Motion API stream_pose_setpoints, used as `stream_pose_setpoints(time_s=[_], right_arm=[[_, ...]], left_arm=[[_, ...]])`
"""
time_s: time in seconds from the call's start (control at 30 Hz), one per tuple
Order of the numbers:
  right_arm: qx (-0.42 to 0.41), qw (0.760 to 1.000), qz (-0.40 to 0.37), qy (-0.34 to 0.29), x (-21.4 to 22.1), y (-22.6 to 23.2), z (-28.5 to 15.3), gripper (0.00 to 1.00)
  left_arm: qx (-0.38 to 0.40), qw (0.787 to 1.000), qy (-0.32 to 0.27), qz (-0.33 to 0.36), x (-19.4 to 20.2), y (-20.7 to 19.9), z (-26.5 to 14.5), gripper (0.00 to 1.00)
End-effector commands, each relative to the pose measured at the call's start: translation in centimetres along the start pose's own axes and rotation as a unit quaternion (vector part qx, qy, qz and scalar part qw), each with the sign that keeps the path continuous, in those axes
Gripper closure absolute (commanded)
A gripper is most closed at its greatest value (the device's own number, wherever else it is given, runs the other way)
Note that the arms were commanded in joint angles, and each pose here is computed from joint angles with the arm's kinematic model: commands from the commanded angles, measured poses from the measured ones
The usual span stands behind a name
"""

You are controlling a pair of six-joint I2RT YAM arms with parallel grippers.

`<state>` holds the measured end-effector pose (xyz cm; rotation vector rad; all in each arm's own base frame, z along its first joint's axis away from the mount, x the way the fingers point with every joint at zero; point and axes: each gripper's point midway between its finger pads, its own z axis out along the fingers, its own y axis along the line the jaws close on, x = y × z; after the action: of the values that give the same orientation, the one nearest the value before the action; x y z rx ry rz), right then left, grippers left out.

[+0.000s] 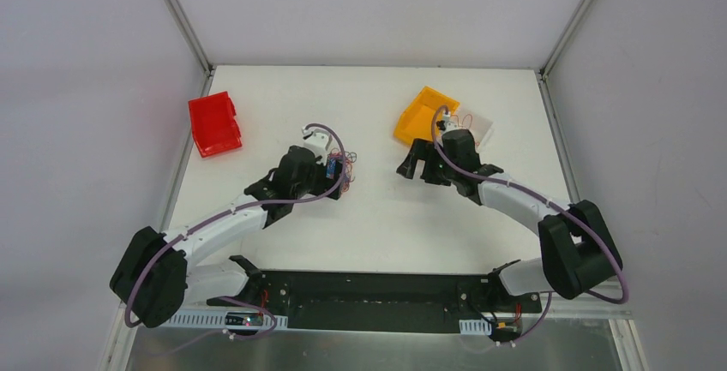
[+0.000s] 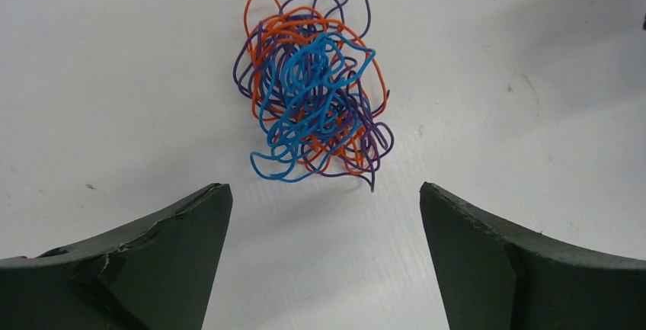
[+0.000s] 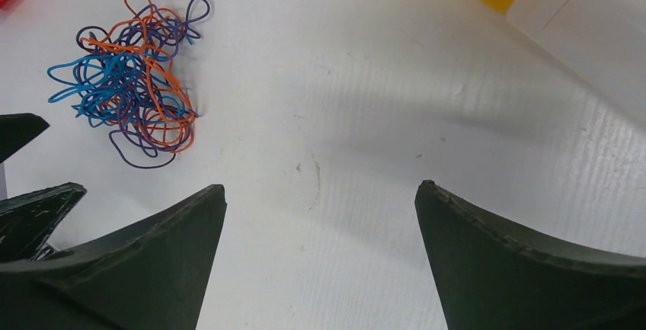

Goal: Untangle the cables

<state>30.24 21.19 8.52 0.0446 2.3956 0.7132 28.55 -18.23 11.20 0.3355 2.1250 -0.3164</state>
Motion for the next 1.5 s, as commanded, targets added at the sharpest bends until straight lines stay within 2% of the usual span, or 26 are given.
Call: stream_pose_setpoints(time_s=[0.0, 0.1, 0.13, 0.27, 0.4, 0.57, 0.7, 0.9, 1.07, 1.2, 1.33, 1.47], right_arm=[[-0.072, 0.992, -0.020, -0.105, -3.6, 3.5, -0.6, 0.00], [-0.074, 0.990, -0.025, -0.116, -3.6, 3.8, -0.9, 0.01], [-0.071, 0.990, -0.027, -0.119, -3.7, 3.8, -1.0, 0.01], [-0.059, 0.989, -0.026, -0.136, -3.9, 3.2, -1.6, 0.01], [-0.062, 0.987, -0.025, -0.148, -4.1, 3.2, -2.1, 0.01], [-0.075, 0.987, -0.024, -0.142, -3.9, 3.6, -1.8, 0.02], [-0.127, 0.985, -0.028, -0.115, -2.7, 5.3, -1.2, 0.05], [-0.178, 0.979, -0.041, -0.089, -1.7, 7.0, -1.1, 0.07], [-0.231, 0.968, -0.058, -0.077, -1.0, 9.2, -1.6, 0.10], [-0.203, 0.974, -0.052, -0.080, -1.3, 8.4, -0.9, 0.10], [-0.194, 0.976, -0.050, -0.090, -1.5, 8.1, -1.1, 0.10], [-0.197, 0.973, -0.054, -0.104, -1.8, 8.2, -2.0, 0.10]], left_arm=[[0.013, 1.000, 0.012, 0.005, 1.5, -0.6, 1.6, 0.03], [0.023, 0.998, 0.049, 0.012, 2.4, -1.4, 2.7, 0.12], [0.027, 0.998, 0.054, 0.013, 2.5, -1.6, 3.0, 0.21], [0.053, 0.997, 0.053, 0.018, 2.1, -2.5, 3.1, 0.79], [0.124, 0.992, 0.027, 0.025, 1.3, -4.8, 2.3, 1.00], [0.232, 0.971, -0.032, 0.040, -0.2, -8.0, -0.3, 1.00], [0.267, 0.959, -0.086, 0.051, -1.5, -8.8, -2.2, 1.00], [0.271, 0.956, -0.096, 0.055, -1.5, -8.9, -2.6, 1.00], [0.307, 0.946, -0.101, 0.038, -2.3, -10.2, -3.4, 1.00], [0.320, 0.942, -0.105, 0.005, -7.0, -11.3, -6.3, 1.00], [0.287, 0.951, -0.116, -0.015, -12.2, -10.8, -8.9, 1.00], [0.308, 0.947, -0.084, -0.050, -16.5, -12.3, -11.8, 1.00]])
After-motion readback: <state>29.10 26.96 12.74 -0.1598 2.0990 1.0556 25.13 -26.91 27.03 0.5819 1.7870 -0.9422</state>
